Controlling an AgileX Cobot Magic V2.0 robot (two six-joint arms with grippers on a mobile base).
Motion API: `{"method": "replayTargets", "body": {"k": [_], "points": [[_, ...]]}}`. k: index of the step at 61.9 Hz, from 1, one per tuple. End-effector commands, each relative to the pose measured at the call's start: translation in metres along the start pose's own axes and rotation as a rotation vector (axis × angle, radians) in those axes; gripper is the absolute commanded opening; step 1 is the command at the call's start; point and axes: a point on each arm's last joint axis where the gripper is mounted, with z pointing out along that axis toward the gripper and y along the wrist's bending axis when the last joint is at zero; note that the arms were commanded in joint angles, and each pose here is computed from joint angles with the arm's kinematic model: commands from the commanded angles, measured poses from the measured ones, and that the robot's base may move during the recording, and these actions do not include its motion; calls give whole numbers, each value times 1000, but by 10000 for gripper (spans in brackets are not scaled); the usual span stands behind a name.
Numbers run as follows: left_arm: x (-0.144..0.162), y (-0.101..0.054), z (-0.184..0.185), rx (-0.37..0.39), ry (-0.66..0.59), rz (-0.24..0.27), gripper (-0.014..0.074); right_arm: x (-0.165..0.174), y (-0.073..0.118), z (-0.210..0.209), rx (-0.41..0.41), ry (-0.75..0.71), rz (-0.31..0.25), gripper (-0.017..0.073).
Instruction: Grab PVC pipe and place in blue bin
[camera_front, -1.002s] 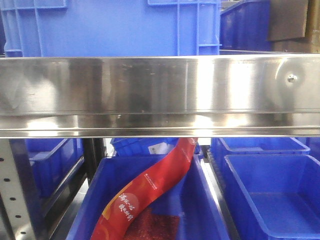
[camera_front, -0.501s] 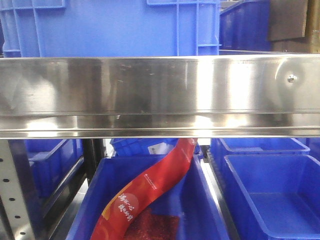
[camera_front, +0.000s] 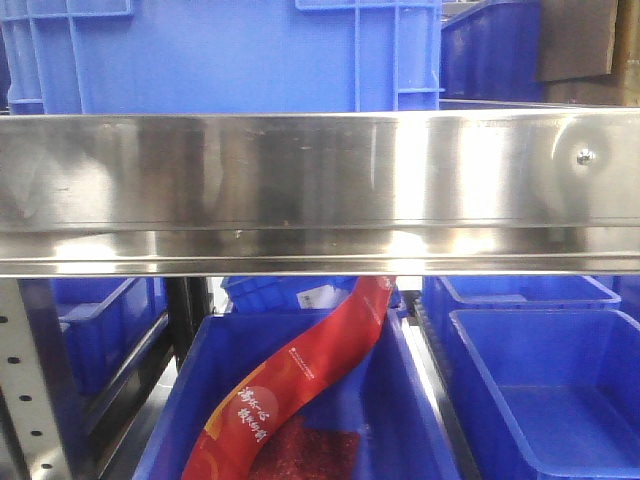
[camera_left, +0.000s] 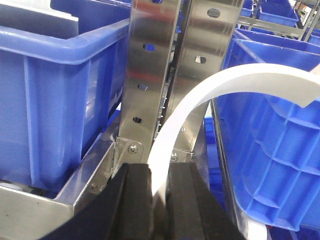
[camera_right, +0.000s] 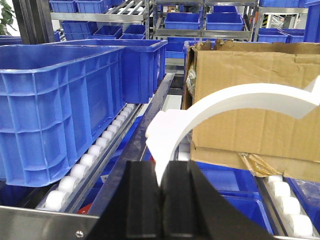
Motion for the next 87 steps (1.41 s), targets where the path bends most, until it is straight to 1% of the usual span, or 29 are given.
{"method": "replayTargets", "body": {"k": [1, 60, 87], "points": [[-3, 0, -2, 4, -32, -15, -111, -2, -1, 0, 11, -22, -9, -162], [-3, 0, -2, 4, -32, -15, -111, -2, -1, 0, 11, -22, -9, -162], [-5, 0, -2, 4, -55, -15, -111, -4, -1, 0, 15, -45, -9, -162]]}}
